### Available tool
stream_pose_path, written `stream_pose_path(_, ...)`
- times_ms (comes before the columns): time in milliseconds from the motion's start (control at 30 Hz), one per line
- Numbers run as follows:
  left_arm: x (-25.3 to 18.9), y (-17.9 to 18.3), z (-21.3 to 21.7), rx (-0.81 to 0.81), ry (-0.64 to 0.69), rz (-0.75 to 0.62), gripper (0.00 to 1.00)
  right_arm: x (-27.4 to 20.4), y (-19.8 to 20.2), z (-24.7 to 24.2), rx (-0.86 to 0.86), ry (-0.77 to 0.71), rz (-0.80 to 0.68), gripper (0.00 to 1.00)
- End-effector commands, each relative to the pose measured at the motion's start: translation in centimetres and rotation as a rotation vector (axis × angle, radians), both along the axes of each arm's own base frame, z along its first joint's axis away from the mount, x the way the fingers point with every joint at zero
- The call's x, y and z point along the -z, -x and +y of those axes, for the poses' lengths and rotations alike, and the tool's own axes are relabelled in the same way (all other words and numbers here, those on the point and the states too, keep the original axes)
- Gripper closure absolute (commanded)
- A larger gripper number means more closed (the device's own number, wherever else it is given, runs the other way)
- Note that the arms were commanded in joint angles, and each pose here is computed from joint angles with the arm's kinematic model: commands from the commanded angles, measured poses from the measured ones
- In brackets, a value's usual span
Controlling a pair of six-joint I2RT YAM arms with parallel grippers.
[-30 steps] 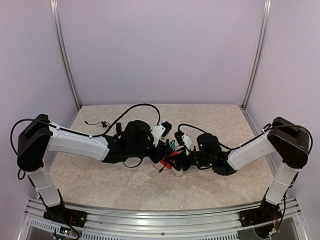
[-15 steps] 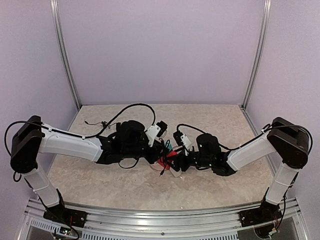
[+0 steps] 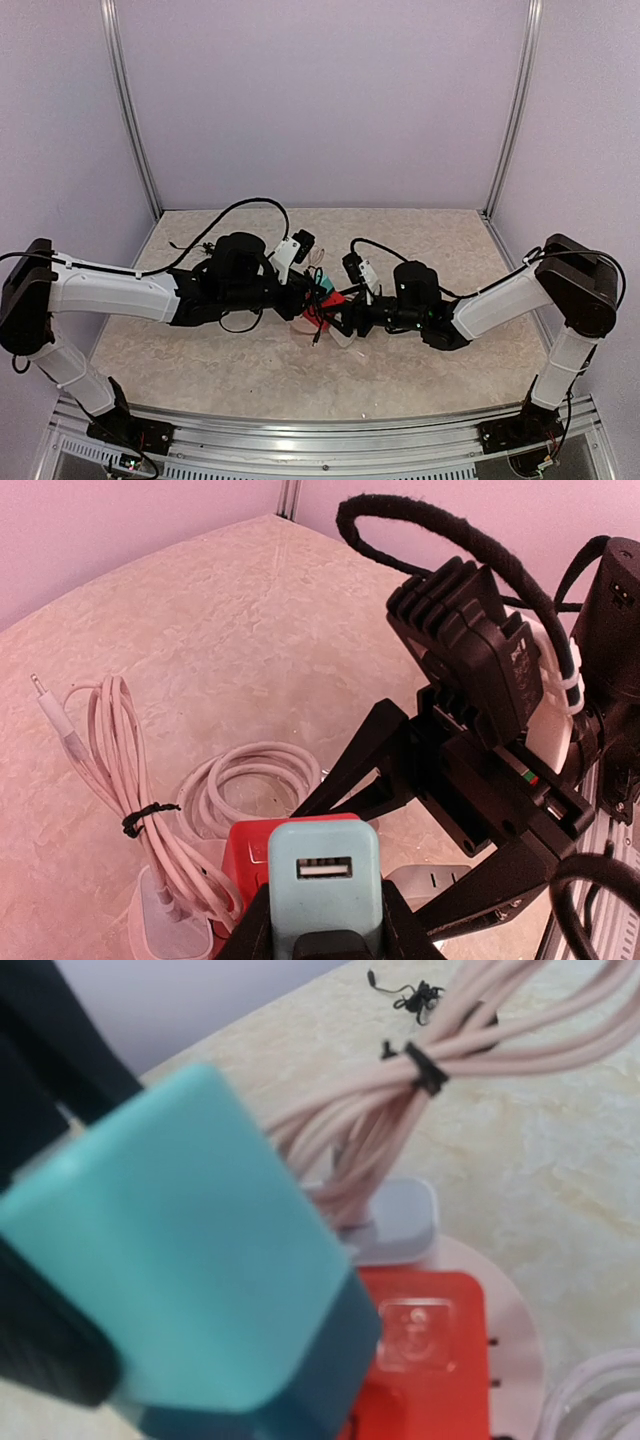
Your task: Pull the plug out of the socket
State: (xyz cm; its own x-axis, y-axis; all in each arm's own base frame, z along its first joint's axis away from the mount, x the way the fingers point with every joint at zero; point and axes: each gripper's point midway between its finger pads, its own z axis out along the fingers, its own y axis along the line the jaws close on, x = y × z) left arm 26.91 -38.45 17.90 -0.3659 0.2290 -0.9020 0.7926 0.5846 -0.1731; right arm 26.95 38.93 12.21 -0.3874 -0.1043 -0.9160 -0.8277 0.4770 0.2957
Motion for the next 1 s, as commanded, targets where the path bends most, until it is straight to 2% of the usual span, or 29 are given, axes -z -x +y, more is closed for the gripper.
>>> stream_pose_path(0,-6.3,0.0,-0.8,0.046,0.142,-0.089,1.00,8.3,-2.1,-5.3,0.193,0.256,0.137,0.71)
stream_pose_path(367,-4.7,-1.8,-3.8,0.067,0.130,-0.027,1.00,7.9,-2.0,-4.7,0.162,0.292,0.097,0.73)
stream_pose_path(633,-4.1,-2.3,-4.3,0.078,0.149,0.006,1.00,7.9,-2.0,-4.5,0.154,0.299,0.089,0.74)
stream_pose_path(733,-4.0,-2.8,-3.2,0.046,0.128,0.007,1.00,7.9,-1.9,-4.7,0.159,0.301,0.088,0.74)
stream_pose_path(967,-4.4,-4.8,3.1,-0.102,0.071,0.027,1.00,7.4,-2.0,-4.7,0.165,0.293,0.087,0.74)
